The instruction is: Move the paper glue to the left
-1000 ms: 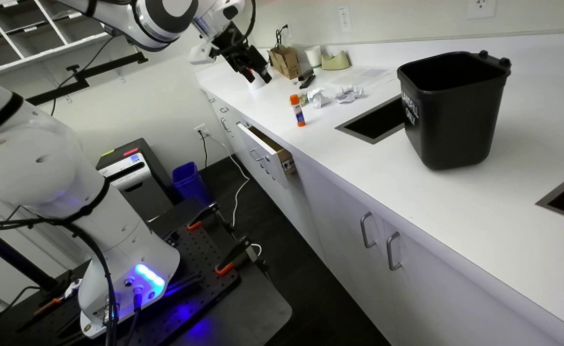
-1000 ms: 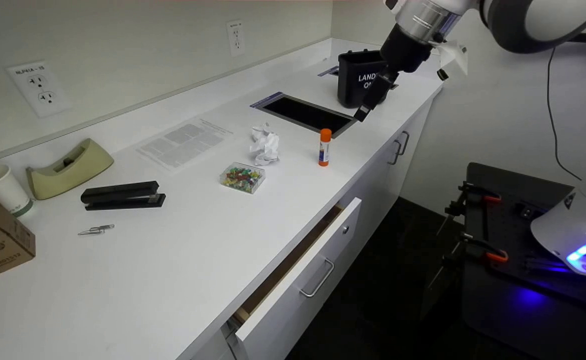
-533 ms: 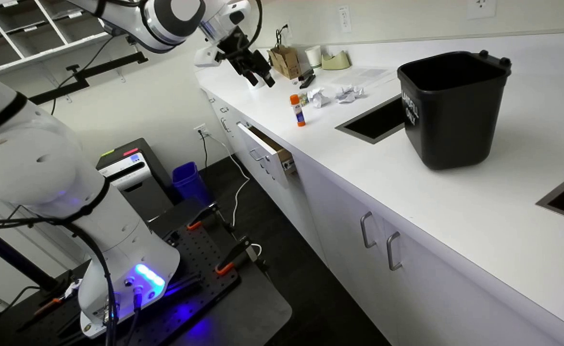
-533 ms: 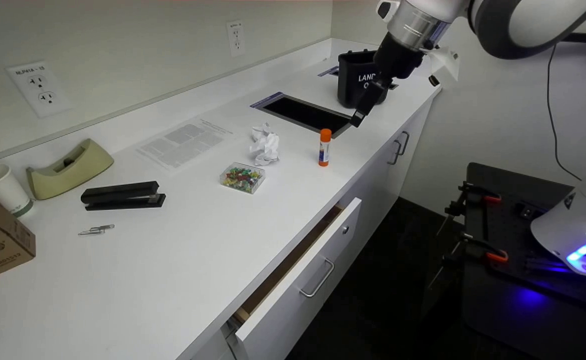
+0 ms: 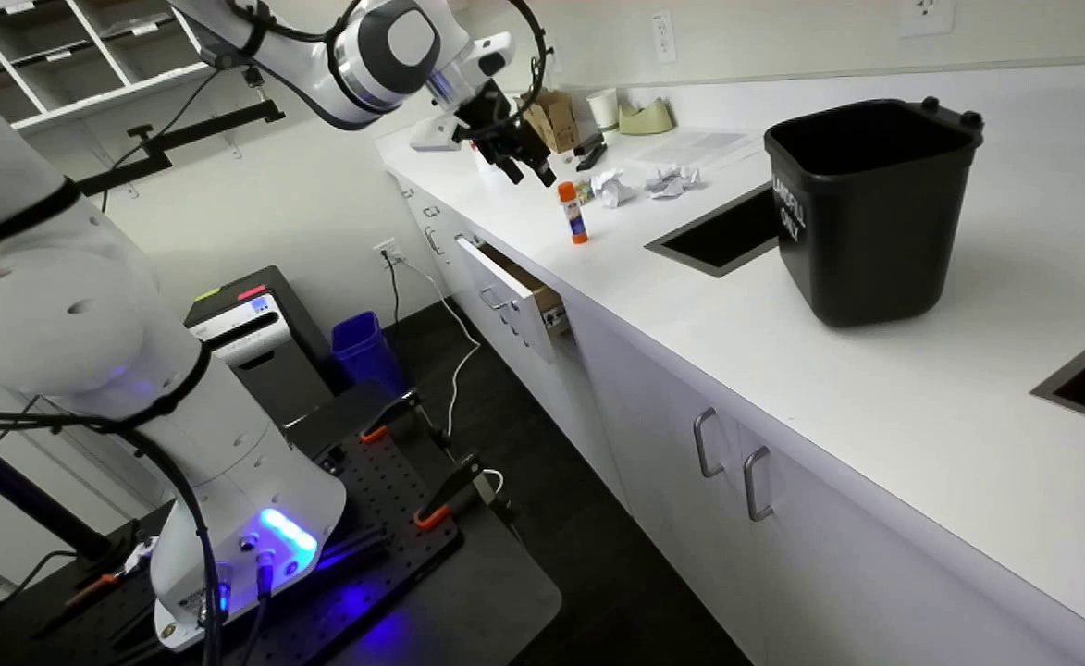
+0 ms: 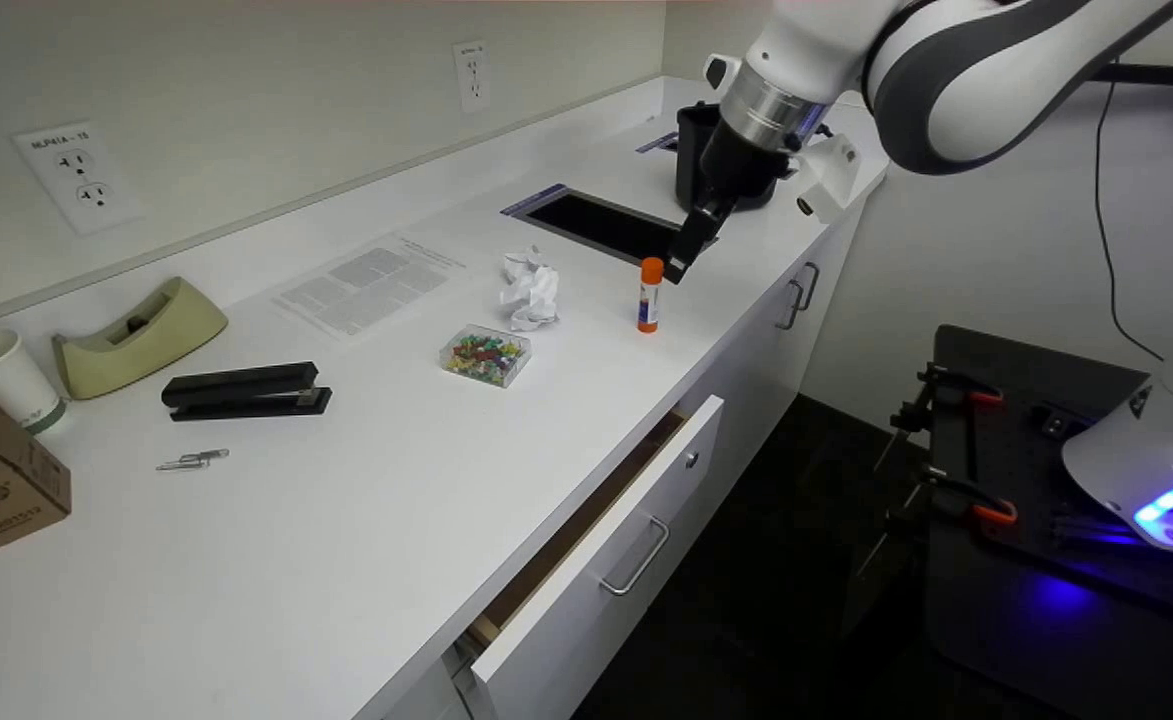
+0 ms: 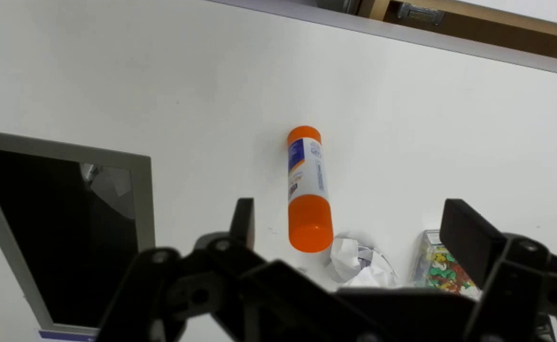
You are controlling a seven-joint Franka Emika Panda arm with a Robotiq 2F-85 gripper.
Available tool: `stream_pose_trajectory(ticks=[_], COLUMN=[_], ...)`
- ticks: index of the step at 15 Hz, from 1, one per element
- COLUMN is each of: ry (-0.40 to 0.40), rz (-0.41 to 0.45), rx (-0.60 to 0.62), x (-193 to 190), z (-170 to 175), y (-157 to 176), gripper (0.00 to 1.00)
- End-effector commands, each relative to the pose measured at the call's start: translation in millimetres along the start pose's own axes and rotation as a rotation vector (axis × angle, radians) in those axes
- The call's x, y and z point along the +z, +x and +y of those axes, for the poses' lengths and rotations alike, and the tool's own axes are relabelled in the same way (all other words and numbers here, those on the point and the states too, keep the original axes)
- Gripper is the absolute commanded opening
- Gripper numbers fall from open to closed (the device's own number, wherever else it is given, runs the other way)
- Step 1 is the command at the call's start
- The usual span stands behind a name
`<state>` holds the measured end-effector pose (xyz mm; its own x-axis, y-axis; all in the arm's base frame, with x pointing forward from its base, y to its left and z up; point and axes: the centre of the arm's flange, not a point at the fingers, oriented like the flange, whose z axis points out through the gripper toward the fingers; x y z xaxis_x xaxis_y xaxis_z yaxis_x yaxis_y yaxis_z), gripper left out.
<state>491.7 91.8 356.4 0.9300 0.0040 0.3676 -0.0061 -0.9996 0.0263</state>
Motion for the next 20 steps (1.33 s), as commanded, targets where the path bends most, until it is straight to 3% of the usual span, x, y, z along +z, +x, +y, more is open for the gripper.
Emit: stream_pose_trajectory(ticks=[1, 12, 13, 14, 20], ry=[-0.032, -0.068, -0.064, -0.062, -0.056], rz=[0.013, -0.002, -0.005, -0.006, -0.013], rx=[0.032, 0.074, 0.078, 0.077, 0.075], x=[18, 61, 64, 66, 73], z=[-3, 13, 14, 13, 11], y=[15, 33, 34, 34, 35], gripper=[1.0, 1.0, 0.75, 0.74, 0.27])
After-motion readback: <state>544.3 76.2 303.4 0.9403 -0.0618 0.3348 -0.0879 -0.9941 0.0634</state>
